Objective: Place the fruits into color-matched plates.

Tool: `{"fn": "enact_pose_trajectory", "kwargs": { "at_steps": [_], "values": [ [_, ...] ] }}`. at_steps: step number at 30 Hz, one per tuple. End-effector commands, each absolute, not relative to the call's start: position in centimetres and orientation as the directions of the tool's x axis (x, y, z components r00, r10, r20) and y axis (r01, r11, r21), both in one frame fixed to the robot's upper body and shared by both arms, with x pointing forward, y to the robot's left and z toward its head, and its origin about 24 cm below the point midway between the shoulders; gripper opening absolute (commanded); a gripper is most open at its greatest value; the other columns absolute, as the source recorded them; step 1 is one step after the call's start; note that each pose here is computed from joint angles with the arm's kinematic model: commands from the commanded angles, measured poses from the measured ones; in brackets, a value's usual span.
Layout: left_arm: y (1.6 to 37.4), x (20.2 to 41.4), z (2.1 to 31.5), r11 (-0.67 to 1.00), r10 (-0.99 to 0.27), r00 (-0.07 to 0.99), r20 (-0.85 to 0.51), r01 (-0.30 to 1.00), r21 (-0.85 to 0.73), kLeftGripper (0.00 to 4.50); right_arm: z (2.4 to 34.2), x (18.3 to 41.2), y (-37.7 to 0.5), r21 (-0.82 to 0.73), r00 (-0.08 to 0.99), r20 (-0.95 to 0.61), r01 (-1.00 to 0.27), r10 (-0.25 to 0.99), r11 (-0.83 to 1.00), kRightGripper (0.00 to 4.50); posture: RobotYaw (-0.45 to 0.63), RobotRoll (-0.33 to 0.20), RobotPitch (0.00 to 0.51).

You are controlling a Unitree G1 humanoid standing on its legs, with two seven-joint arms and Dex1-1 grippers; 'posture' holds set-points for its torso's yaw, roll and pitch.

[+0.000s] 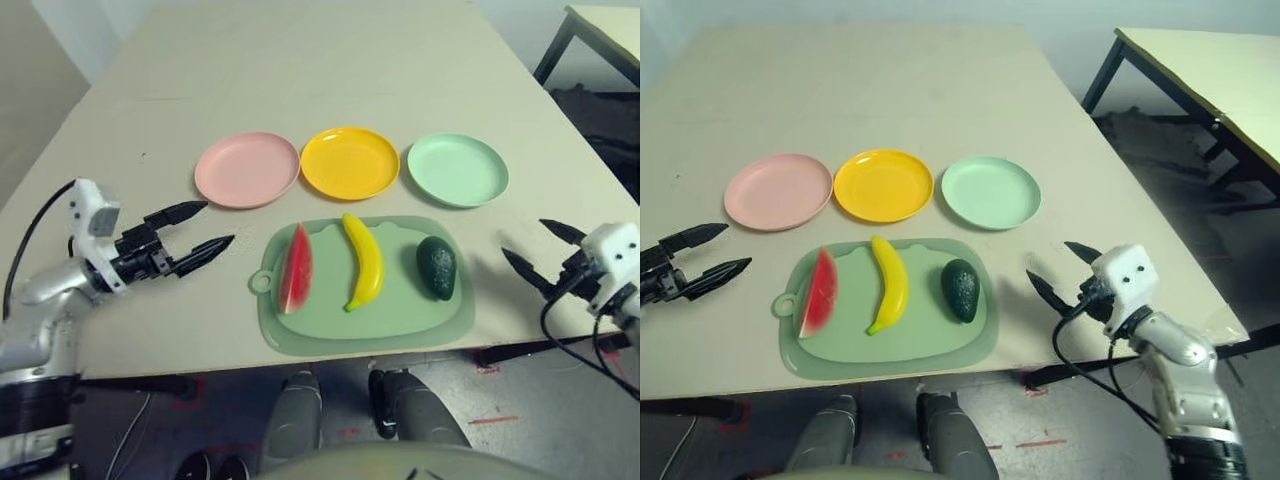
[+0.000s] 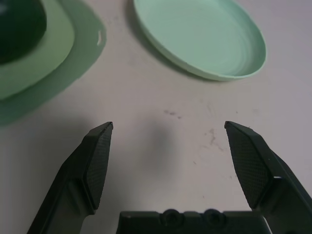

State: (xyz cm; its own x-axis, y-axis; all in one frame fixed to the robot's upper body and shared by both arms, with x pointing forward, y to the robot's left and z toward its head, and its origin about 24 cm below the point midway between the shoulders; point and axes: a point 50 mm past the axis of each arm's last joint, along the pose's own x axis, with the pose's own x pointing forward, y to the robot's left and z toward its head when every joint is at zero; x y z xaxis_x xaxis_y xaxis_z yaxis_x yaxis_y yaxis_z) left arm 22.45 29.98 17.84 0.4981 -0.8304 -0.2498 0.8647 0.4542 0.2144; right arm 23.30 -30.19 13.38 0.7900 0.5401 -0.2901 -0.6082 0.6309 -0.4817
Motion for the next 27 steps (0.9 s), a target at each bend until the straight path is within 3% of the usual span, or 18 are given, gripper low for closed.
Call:
{"fn": "enact_pose_trajectory", "kwargs": {
  "at_steps": [1, 7, 11, 20, 27],
  "values": [
    [28.0, 22.0, 19.3, 0.283, -0.887, 0.345, -0.308, 0.931, 0.228, 4.50, 15.9, 23.9, -28.6, -0.533, 0.678, -0.395, -0.719, 0.621, 0.446, 4.47, -0.03, 0.000, 0.138],
    [27.0, 21.7, 20.5, 0.136, -0.853, 0.249, -0.459, 0.954, 0.266, 4.50, 19.1, 25.9, -26.8, -0.597, 0.518, -0.567, -0.794, 0.640, 0.113, 4.47, -0.03, 0.000, 0.131],
    [26.4, 21.7, 21.0, 0.105, -0.851, 0.226, -0.474, 0.958, 0.268, 4.50, 20.2, 27.0, -24.4, -0.599, 0.401, -0.670, -0.789, 0.625, -0.135, 4.47, -0.02, 0.000, 0.124],
    [26.4, 21.6, 20.8, 0.116, -0.847, 0.235, -0.476, 0.957, 0.266, 4.50, 21.3, 27.8, -20.8, -0.562, 0.267, -0.809, -0.612, 0.523, -0.556, 4.47, -0.01, 0.000, 0.128],
    [25.7, 21.7, 20.5, 0.125, -0.864, 0.233, -0.447, 0.958, 0.258, 4.50, 22.0, 29.2, -17.9, -0.540, 0.221, -0.833, -0.522, 0.507, -0.660, 4.47, 0.00, 0.000, 0.136]
  ]
}}
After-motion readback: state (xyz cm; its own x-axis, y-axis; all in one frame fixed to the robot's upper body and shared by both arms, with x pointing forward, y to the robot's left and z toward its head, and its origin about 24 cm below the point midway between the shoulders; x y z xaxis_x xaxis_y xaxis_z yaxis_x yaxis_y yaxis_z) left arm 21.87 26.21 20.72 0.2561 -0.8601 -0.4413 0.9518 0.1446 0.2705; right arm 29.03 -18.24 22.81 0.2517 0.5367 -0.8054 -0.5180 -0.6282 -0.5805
